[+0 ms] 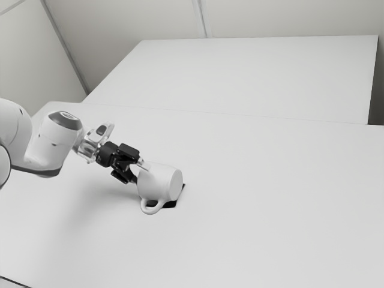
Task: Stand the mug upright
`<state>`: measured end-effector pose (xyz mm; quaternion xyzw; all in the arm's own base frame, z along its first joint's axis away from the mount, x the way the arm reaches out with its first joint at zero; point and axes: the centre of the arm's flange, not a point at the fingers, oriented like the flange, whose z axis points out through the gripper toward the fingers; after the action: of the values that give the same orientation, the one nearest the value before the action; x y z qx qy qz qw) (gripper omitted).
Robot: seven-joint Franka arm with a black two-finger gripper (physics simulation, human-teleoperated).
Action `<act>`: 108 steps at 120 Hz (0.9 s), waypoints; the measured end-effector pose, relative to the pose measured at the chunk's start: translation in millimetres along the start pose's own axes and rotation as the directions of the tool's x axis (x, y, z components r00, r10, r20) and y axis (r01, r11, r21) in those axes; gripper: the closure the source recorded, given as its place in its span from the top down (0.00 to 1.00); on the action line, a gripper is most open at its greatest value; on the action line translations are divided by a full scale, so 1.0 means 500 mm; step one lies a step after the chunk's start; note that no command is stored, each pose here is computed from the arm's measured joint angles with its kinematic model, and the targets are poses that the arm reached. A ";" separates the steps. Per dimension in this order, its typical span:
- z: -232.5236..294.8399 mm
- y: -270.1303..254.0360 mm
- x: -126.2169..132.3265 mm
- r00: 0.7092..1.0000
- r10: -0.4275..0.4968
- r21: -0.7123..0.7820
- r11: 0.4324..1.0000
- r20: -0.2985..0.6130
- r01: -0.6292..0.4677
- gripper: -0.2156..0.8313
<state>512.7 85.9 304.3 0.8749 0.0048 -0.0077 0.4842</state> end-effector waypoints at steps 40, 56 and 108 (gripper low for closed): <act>0.004 -0.007 -0.003 0.998 0.041 -0.012 0.999 -0.039 -0.042 0.60; 0.008 -0.009 -0.007 0.998 0.046 -0.028 0.999 -0.051 -0.047 0.53; 0.009 0.013 -0.006 0.994 0.084 -0.083 0.993 -0.067 -0.089 0.19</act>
<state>509.5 78.5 307.3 0.8524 -0.0173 0.0413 0.5210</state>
